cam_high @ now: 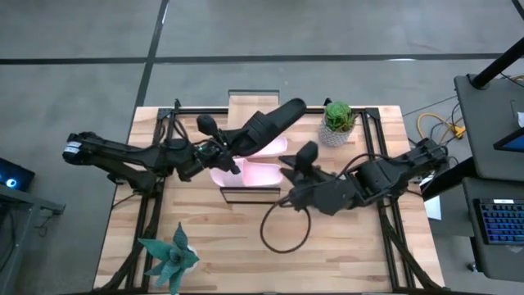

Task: Pick and place slides into the shelf
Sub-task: Put the bottom black slipper on the shelf

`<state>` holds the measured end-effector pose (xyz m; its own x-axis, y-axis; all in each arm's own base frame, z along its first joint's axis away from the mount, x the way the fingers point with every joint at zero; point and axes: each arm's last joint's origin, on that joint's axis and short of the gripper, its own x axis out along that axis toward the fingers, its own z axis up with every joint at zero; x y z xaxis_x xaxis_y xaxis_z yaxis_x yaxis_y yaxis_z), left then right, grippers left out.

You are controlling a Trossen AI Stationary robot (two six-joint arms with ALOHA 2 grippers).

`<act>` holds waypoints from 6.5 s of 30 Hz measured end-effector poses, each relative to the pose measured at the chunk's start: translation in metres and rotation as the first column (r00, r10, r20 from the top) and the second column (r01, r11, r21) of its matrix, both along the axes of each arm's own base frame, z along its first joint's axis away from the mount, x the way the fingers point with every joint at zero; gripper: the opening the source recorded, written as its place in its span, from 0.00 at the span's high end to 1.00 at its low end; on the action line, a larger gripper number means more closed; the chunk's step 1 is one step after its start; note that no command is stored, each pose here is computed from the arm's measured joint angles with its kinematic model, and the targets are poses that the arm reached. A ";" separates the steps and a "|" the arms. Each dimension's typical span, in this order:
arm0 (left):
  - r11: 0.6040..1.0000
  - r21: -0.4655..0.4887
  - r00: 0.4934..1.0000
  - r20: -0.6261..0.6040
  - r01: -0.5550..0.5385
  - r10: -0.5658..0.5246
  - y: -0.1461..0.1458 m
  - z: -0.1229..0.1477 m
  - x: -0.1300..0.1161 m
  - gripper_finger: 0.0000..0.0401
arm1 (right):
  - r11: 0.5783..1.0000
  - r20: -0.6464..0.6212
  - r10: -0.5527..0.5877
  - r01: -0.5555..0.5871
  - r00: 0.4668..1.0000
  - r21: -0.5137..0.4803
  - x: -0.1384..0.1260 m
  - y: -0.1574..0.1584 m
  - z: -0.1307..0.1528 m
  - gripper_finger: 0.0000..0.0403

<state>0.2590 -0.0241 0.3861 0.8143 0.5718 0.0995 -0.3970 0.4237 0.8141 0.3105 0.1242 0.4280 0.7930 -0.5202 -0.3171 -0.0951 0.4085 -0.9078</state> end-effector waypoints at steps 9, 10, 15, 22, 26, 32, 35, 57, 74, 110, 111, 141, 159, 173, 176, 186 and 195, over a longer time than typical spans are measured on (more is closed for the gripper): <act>1.000 -0.001 1.000 -0.004 0.005 -0.005 -0.002 0.001 0.009 1.00 | 0.985 0.006 0.172 -0.172 0.985 0.007 0.021 -0.013 0.004 0.55; 1.000 -0.003 1.000 0.004 0.005 -0.005 -0.002 0.002 0.010 1.00 | 0.985 0.006 0.170 -0.170 0.985 0.010 0.022 -0.016 0.004 0.55; 1.000 -0.014 0.997 0.076 0.012 -0.011 -0.002 0.009 0.011 1.00 | 0.987 -0.008 0.157 -0.157 0.987 0.011 0.027 -0.026 0.000 0.55; 0.999 -0.005 0.997 0.067 0.033 -0.032 -0.004 0.003 0.020 1.00 | 0.987 -0.018 0.156 -0.156 0.988 -0.025 0.031 -0.032 -0.002 0.55; 0.999 -0.006 0.996 0.079 0.036 -0.035 -0.005 0.007 0.025 1.00 | 0.989 -0.032 0.146 -0.147 0.989 -0.031 0.032 -0.037 -0.005 0.55; 0.999 0.000 0.996 0.078 0.044 -0.044 -0.008 0.010 0.040 1.00 | 0.991 -0.025 0.126 -0.127 0.992 -0.032 0.034 -0.043 -0.004 0.56; 0.999 0.017 0.997 0.056 0.044 -0.045 -0.010 0.009 0.048 1.00 | 0.992 -0.018 0.120 -0.121 0.993 -0.032 0.035 -0.046 -0.004 0.56; 0.999 0.018 0.996 0.073 0.051 -0.052 -0.013 0.017 0.045 1.00 | 0.995 -0.037 0.054 -0.057 0.998 -0.082 0.035 -0.050 -0.006 0.77; 0.998 -0.032 0.997 0.058 0.053 -0.051 -0.008 0.030 0.016 0.88 | 0.998 0.009 0.068 -0.068 0.998 -0.011 0.032 -0.051 -0.002 0.89; 0.866 0.069 0.841 0.210 0.495 -0.498 -0.005 -0.029 -0.065 0.54 | 0.651 0.508 0.597 -0.745 0.621 0.145 0.020 -0.033 0.051 0.89; 0.861 0.067 0.838 0.204 0.504 -0.506 -0.006 -0.029 -0.063 0.54 | 0.647 0.513 0.600 -0.749 0.615 0.142 0.020 -0.033 0.052 0.89; 0.906 0.108 0.897 0.134 0.409 -0.421 -0.006 -0.015 -0.022 0.88 | 0.597 0.540 0.621 -0.790 0.568 0.144 0.020 -0.031 0.053 0.90; 0.989 0.107 0.974 -0.192 -0.097 0.117 0.010 -0.034 -0.047 0.88 | 0.951 0.371 0.147 -0.234 0.917 0.203 -0.016 -0.047 0.052 0.44; 0.983 0.170 0.947 -0.298 -0.075 0.124 0.005 -0.054 -0.020 0.88 | 0.969 0.149 0.190 -0.209 0.970 0.130 -0.003 -0.043 0.025 0.49; 0.982 0.170 0.947 -0.296 -0.077 0.126 0.004 -0.051 -0.016 0.88 | 0.972 0.126 0.182 -0.198 0.975 0.126 -0.002 -0.044 0.022 0.49; 0.977 0.201 0.931 -0.340 -0.067 0.134 0.000 -0.049 0.013 0.88 | 0.973 0.026 0.129 -0.131 0.991 0.190 -0.001 -0.048 0.008 0.49; 0.974 0.211 0.927 -0.342 -0.085 0.156 -0.003 -0.041 0.031 0.88 | 0.981 -0.058 0.048 -0.036 0.997 0.191 -0.007 -0.051 -0.001 0.49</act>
